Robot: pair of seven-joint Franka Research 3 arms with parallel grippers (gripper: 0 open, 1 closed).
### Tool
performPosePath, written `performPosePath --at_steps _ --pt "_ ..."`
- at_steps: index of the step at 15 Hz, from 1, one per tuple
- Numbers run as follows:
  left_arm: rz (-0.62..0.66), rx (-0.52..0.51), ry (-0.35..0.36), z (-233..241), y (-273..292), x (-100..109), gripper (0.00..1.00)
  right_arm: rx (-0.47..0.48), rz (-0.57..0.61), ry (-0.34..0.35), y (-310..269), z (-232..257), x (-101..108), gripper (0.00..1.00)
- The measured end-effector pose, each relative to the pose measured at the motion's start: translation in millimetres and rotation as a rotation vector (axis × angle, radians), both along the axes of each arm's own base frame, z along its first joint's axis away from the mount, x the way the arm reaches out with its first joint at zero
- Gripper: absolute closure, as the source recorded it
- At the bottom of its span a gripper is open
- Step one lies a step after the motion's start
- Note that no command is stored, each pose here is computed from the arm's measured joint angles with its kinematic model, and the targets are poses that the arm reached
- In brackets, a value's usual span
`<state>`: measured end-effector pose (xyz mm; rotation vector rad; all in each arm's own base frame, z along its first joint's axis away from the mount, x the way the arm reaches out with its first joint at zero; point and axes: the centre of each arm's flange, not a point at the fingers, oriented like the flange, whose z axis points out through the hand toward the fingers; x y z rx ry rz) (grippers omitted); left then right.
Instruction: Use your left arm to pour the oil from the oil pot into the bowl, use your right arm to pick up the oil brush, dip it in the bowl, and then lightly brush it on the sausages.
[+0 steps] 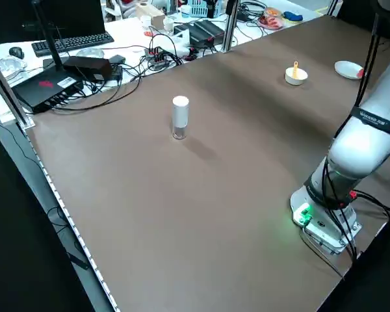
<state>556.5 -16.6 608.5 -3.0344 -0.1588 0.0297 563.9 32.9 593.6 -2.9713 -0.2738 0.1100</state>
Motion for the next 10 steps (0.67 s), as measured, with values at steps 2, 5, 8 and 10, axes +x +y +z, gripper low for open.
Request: performPosePath --at_steps 2,5,8,10 --pt "-0.002 0.0 0.0 0.0 -1.2 0.0 0.0 -0.001 -0.004 -0.01 4.3 7.9 -18.7 0.0" --pt "-0.008 0.0 0.0 0.0 -4.3 -0.1 0.0 -0.081 -0.043 -0.047 24.9 31.9 -42.2 0.0" --pt "-0.017 -0.001 0.0 0.0 -9.7 -0.4 0.0 -0.112 -0.069 -0.059 12.2 50.6 -55.9 0.0" --pt "-0.019 -0.001 0.001 -0.6 -10.7 -0.3 0.0 -0.11 -0.063 -0.057 0.9 50.7 -55.8 0.0"
